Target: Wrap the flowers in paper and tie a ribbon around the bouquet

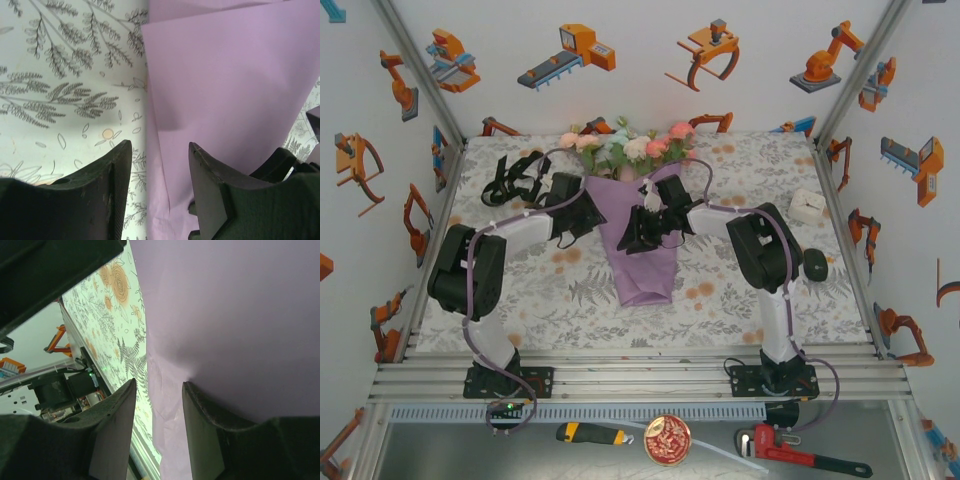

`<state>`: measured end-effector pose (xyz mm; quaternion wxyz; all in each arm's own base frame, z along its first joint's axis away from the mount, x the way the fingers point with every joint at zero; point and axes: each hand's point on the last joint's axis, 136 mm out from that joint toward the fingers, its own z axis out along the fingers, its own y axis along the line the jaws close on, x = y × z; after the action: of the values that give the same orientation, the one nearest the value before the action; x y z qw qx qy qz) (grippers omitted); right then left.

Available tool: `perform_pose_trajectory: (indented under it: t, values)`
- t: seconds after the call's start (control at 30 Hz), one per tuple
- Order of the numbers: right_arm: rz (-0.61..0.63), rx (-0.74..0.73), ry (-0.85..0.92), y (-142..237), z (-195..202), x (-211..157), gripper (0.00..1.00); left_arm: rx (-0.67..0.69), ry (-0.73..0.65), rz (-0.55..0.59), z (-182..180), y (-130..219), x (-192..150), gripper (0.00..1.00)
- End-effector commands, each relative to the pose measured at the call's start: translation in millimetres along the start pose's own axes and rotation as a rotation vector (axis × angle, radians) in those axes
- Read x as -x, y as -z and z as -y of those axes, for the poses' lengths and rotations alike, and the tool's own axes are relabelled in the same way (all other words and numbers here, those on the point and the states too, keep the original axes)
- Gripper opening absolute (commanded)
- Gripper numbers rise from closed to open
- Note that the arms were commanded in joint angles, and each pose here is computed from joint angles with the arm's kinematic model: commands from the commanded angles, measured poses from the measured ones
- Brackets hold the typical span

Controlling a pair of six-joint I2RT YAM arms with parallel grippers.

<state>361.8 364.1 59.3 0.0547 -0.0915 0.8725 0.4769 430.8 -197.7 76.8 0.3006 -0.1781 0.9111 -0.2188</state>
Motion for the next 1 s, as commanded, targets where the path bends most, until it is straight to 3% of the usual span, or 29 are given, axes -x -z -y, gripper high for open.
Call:
perform_pose_trajectory:
  t: [0.0,0.47,0.67,0.9,0.93,0.97]
  values:
    - [0.018,0.041,0.057,9.9,-25.7,4.3,0.42,-0.046,-0.023,0.019,11.6,-5.6,17.4,0.45]
    - [0.026,0.038,0.065,17.0,-34.2,5.3,0.42,-0.040,-0.021,0.017,9.0,-13.4,42.2,0.00]
    - [0.071,0.012,0.090,36.6,-45.0,0.4,0.43,-0.072,-0.021,0.011,15.5,-26.0,58.5,0.00]
    - [0.068,-0.045,0.088,44.9,-30.7,-19.3,0.43,-0.081,-0.036,-0.011,14.9,-35.7,59.6,0.00]
    - [0.067,-0.056,0.086,45.9,-28.8,-20.9,0.43,-0.081,-0.037,-0.013,13.9,-35.2,59.0,0.01]
    - [0.070,-0.065,0.091,47.3,-27.5,-22.1,0.43,-0.091,-0.042,-0.015,15.9,-34.2,58.9,0.09]
